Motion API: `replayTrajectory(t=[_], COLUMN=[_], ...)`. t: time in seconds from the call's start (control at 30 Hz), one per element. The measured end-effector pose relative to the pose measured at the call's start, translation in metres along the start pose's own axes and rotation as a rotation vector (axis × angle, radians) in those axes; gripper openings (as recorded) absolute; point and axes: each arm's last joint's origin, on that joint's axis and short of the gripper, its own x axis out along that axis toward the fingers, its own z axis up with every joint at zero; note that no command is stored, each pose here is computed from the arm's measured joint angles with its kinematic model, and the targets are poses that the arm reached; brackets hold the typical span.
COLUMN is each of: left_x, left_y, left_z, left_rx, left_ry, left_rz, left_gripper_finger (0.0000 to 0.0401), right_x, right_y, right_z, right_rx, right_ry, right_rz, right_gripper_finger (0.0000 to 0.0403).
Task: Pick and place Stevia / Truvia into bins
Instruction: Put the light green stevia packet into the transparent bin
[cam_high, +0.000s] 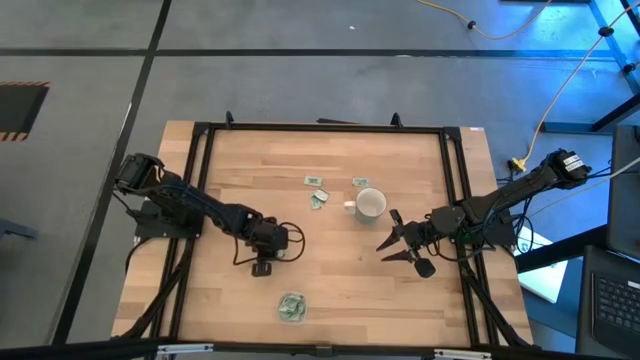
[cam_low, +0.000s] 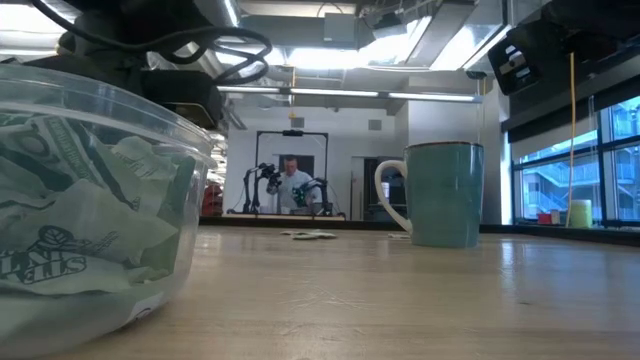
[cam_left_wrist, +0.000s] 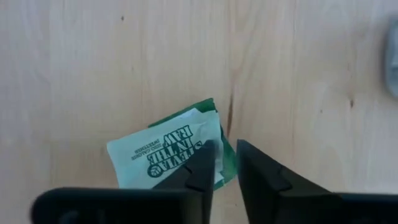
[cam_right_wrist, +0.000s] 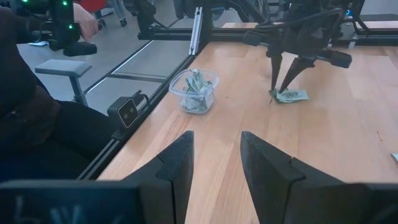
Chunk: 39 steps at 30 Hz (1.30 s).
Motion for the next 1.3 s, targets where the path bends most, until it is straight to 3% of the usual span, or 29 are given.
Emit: replayTrajectory(t=[0.23,0.5,0.7,1.03,1.3], left_x=[0.000,0.007,0.017,0.013,0.008], left_y=[-0.001,0.000,-0.002,-0.002,-0.005], left_z=[0.000,-0.001,-0.003,-0.003,-0.001], left_rx=[0.005,0.011,0.018,0.019,0.080], left_ry=[-0.009,0.007,0.040,0.022,-0.010], left_rz=[0.026,0.054,0.063,0.057,0.019], left_gripper_finger=[0.0097,0.0069,0.0071,0.0010,0.0004], right_x=[0.000,0.000,0.000,0.000,0.000], right_y=[0.000,0.000,0.000,0.000,0.000], right_z=[0.000,0.000,-0.001,0.000,0.002], right_rx=[0.000,-0.001,-0.001,0.000,0.000], right_ry=[0.000,0.002,0.006,-0.002,-0.019], right_rz=[0.000,0.000,-0.001,0.000,0.002], right_gripper_finger=[0.0136,0.0136,0.0136,0.0136,0.0136])
